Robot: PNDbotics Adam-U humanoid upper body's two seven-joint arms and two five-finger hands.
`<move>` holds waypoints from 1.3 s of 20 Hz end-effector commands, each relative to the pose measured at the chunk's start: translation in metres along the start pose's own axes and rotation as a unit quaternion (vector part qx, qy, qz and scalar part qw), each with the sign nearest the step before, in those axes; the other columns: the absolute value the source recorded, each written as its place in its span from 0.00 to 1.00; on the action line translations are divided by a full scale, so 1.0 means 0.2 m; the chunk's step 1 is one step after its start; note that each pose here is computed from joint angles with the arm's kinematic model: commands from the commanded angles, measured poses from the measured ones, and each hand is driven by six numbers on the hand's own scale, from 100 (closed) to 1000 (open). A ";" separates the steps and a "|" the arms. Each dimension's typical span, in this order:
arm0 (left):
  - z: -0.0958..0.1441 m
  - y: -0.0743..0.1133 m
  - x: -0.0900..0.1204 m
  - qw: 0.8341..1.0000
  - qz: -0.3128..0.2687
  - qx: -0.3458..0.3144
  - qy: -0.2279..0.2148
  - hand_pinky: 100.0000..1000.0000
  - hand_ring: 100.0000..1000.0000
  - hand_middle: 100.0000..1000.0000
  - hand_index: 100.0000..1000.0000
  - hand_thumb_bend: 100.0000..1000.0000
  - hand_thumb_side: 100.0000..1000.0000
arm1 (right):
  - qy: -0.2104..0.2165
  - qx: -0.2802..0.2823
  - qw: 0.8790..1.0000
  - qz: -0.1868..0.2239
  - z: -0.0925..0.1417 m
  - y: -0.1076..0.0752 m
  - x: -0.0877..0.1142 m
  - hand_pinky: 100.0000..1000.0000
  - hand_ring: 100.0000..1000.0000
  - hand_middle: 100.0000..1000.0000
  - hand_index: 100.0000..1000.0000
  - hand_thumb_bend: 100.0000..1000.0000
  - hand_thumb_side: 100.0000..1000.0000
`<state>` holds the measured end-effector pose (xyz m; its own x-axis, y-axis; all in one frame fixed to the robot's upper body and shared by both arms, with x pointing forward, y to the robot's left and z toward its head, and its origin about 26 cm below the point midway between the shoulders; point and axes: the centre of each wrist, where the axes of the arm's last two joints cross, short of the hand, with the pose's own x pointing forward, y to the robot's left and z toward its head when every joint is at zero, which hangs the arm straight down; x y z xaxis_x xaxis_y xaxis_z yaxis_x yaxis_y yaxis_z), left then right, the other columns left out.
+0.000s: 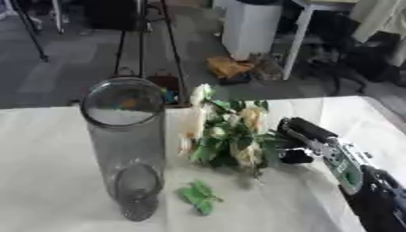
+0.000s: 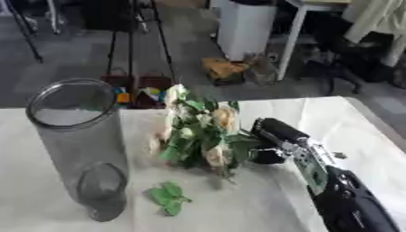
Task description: Arrange flowers into the vase.
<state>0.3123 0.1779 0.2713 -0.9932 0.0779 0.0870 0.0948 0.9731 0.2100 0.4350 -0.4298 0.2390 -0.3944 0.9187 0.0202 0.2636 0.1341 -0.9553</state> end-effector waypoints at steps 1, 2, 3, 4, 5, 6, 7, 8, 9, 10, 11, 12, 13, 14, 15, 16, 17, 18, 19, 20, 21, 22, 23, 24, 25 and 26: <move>-0.04 0.00 0.02 1.000 0.002 -0.003 -0.014 0.79 0.83 0.83 0.89 0.00 0.91 | -0.001 -0.039 0.999 0.007 0.01 -0.10 -0.02 0.18 0.00 0.00 0.00 0.00 0.27; -0.03 0.00 0.02 1.000 0.001 -0.003 -0.013 0.79 0.83 0.83 0.89 0.00 0.91 | -0.001 -0.045 0.999 0.005 0.01 -0.11 -0.02 0.18 0.00 0.00 0.00 0.00 0.26; -0.03 0.00 0.02 1.000 0.002 -0.002 -0.013 0.79 0.83 0.83 0.89 0.00 0.91 | 0.001 -0.054 0.999 0.002 0.01 -0.13 -0.02 0.18 0.00 0.00 0.00 0.00 0.24; -0.03 0.00 0.02 1.000 0.002 -0.002 -0.013 0.79 0.83 0.83 0.89 0.00 0.91 | 0.003 -0.066 0.998 -0.001 0.01 -0.15 -0.01 0.18 0.00 0.00 0.00 0.00 0.24; -0.03 0.00 0.02 1.000 0.002 -0.002 -0.013 0.79 0.83 0.83 0.89 0.00 0.91 | 0.005 -0.078 0.997 -0.006 0.00 -0.18 -0.01 0.18 0.00 0.00 0.00 0.00 0.23; -0.03 0.00 0.02 1.000 0.002 -0.001 -0.013 0.79 0.83 0.83 0.89 0.00 0.91 | 0.008 -0.092 0.996 -0.012 0.00 -0.20 0.00 0.18 0.00 0.00 0.00 0.00 0.23; -0.03 0.00 0.02 1.000 0.001 -0.001 -0.012 0.79 0.83 0.83 0.89 0.00 0.91 | 0.010 -0.105 0.994 -0.019 -0.01 -0.23 0.01 0.17 0.00 0.00 0.00 0.00 0.22; -0.03 0.01 0.02 1.000 0.002 0.001 -0.012 0.79 0.83 0.83 0.89 0.00 0.91 | 0.011 -0.119 0.992 -0.027 -0.01 -0.27 0.03 0.17 0.00 0.00 0.00 0.00 0.21; -0.03 0.01 0.02 1.000 0.002 0.002 -0.012 0.79 0.83 0.83 0.89 0.00 0.91 | 0.011 -0.133 0.991 -0.034 -0.02 -0.30 0.04 0.17 0.00 0.00 0.00 0.00 0.20; -0.03 0.01 0.02 1.000 0.002 0.003 -0.012 0.79 0.83 0.83 0.89 0.00 0.91 | 0.010 -0.147 0.988 -0.041 -0.02 -0.34 0.06 0.16 0.00 0.00 0.00 0.00 0.20; -0.03 0.01 0.02 1.000 0.002 0.003 -0.011 0.79 0.83 0.83 0.89 0.00 0.90 | 0.010 -0.161 0.986 -0.048 -0.02 -0.37 0.08 0.16 0.00 0.00 0.00 0.00 0.19; -0.03 0.01 0.02 1.000 0.003 0.004 -0.012 0.79 0.83 0.83 0.89 0.00 0.90 | 0.009 -0.175 0.983 -0.055 -0.03 -0.41 0.10 0.15 0.00 0.00 0.00 0.00 0.19; -0.03 0.01 0.02 1.000 0.003 0.004 -0.011 0.79 0.83 0.83 0.89 0.00 0.90 | 0.007 -0.189 0.980 -0.062 -0.03 -0.45 0.12 0.15 0.00 0.00 0.00 0.00 0.18; -0.03 0.01 0.02 1.000 0.004 0.004 -0.011 0.79 0.83 0.83 0.89 0.00 0.90 | 0.005 -0.201 0.977 -0.068 -0.03 -0.48 0.14 0.15 0.00 0.00 0.00 0.00 0.18; -0.03 0.01 0.02 1.000 0.004 0.004 -0.011 0.79 0.83 0.83 0.89 0.00 0.90 | 0.003 -0.210 0.975 -0.075 -0.02 -0.51 0.16 0.14 0.00 0.00 0.00 0.00 0.19; -0.03 0.01 0.02 1.000 0.005 0.004 -0.011 0.79 0.83 0.83 0.89 0.00 0.90 | -0.001 -0.218 0.972 -0.082 -0.02 -0.54 0.17 0.14 0.00 0.00 0.00 0.00 0.19; -0.03 0.01 0.02 1.000 0.005 0.005 -0.010 0.79 0.83 0.83 0.89 0.00 0.90 | -0.003 -0.225 0.970 -0.091 -0.02 -0.56 0.19 0.14 0.00 0.00 0.00 0.00 0.21; -0.03 0.01 0.02 1.000 0.005 0.005 -0.010 0.79 0.83 0.83 0.89 0.00 0.90 | -0.006 -0.231 0.967 -0.104 -0.02 -0.58 0.20 0.14 0.00 0.00 0.00 0.00 0.24; -0.03 0.01 0.02 1.000 0.005 0.005 -0.009 0.79 0.83 0.83 0.89 0.00 0.90 | -0.008 -0.235 0.965 -0.119 -0.02 -0.60 0.21 0.14 0.00 0.00 0.00 0.00 0.27; -0.03 0.01 0.02 1.000 0.005 0.005 -0.008 0.79 0.83 0.83 0.89 0.00 0.90 | -0.011 -0.239 0.961 -0.138 -0.01 -0.63 0.22 0.14 0.00 0.00 0.00 0.00 0.31; -0.03 0.02 0.02 1.000 0.005 0.005 -0.008 0.79 0.83 0.83 0.89 0.00 0.90 | -0.015 -0.242 0.957 -0.158 -0.01 -0.65 0.22 0.13 0.00 0.00 0.00 0.00 0.33; -0.03 0.02 0.02 1.000 0.005 0.005 -0.007 0.79 0.83 0.83 0.89 0.00 0.90 | -0.019 -0.247 0.953 -0.177 0.00 -0.68 0.23 0.13 0.00 0.00 0.00 0.00 0.34; -0.03 0.02 0.02 1.000 0.006 0.005 -0.007 0.79 0.83 0.83 0.89 0.00 0.90 | -0.024 -0.252 0.947 -0.197 0.00 -0.71 0.24 0.12 0.00 0.00 0.00 0.00 0.38; -0.03 0.02 0.02 1.000 0.006 0.005 -0.006 0.79 0.83 0.83 0.89 0.00 0.90 | -0.028 -0.257 0.941 -0.219 0.01 -0.73 0.24 0.12 0.00 0.00 0.00 0.00 0.41; -0.03 0.02 0.02 1.000 0.006 0.005 -0.006 0.79 0.83 0.83 0.89 0.00 0.90 | -0.032 -0.261 0.934 -0.242 0.01 -0.75 0.25 0.11 0.00 0.00 0.00 0.00 0.45; -0.03 0.02 0.02 1.000 0.006 0.005 -0.006 0.79 0.83 0.83 0.89 0.00 0.90 | -0.035 -0.262 0.927 -0.267 0.02 -0.77 0.25 0.11 0.00 0.00 0.00 0.00 0.49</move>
<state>0.3123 0.1779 0.2721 -0.9905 0.0955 0.0986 0.1131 0.9748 0.1922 0.3869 -0.3991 0.3598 -0.6118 0.6629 0.4316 0.3811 0.7251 -0.5735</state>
